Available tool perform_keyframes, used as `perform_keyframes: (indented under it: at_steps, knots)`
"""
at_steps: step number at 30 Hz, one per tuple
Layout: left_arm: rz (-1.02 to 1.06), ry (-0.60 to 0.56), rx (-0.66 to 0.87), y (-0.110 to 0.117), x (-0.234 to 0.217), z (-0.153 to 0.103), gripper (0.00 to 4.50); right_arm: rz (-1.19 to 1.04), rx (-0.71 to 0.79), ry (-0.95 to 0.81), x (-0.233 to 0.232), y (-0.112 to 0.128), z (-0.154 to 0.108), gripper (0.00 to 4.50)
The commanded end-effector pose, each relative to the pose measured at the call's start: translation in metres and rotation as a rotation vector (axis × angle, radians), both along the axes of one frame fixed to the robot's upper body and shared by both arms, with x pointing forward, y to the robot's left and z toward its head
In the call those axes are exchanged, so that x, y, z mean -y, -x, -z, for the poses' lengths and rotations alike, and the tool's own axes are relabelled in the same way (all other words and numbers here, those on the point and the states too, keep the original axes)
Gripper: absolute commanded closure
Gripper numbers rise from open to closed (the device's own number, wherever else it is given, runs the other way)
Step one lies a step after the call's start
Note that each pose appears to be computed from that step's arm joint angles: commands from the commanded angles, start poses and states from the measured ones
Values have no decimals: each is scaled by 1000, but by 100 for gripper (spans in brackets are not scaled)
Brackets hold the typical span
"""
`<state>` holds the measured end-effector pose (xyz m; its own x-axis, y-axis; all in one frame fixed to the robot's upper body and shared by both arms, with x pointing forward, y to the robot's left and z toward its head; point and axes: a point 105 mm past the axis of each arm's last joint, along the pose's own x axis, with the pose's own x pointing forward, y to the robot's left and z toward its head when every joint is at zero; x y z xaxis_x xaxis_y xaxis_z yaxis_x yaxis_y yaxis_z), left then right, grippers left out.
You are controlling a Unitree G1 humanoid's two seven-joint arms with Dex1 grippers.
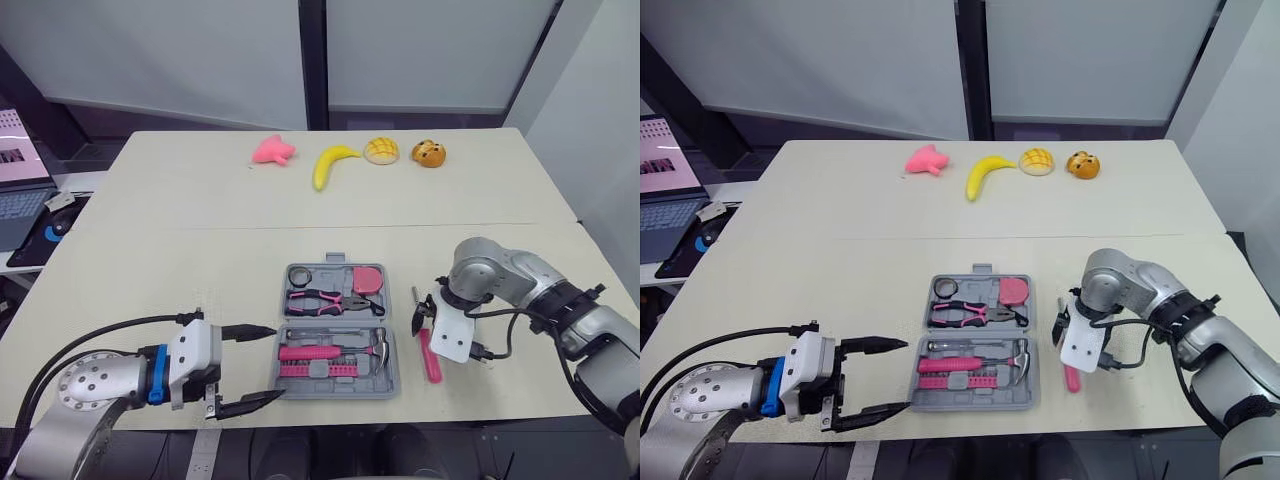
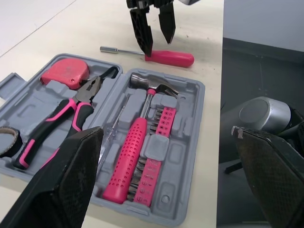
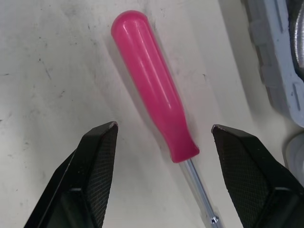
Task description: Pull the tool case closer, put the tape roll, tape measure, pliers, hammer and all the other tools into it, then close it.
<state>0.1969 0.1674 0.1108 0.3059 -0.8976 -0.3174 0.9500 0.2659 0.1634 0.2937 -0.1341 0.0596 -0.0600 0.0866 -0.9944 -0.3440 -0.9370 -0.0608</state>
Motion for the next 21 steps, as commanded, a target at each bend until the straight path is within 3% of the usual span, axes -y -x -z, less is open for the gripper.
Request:
perform_keyframes:
  at_steps: [1, 3, 7, 18, 21]
  knots:
    - [13, 5, 24, 1, 7, -5, 0, -32, 30, 3, -1, -6, 2, 113]
    - [8, 4, 25, 0, 8, -5, 0, -33, 40, 16, 2, -9, 7, 113]
    - [-1, 1, 29, -2, 9, -6, 0, -23, 54, 19, 5, -15, 11, 198]
    - [-16, 4, 38, -6, 10, -6, 0, 66, 46, -63, 2, -12, -13, 387]
    - [-24, 7, 43, -10, 9, -7, 0, 144, 28, -96, 5, -3, -21, 388]
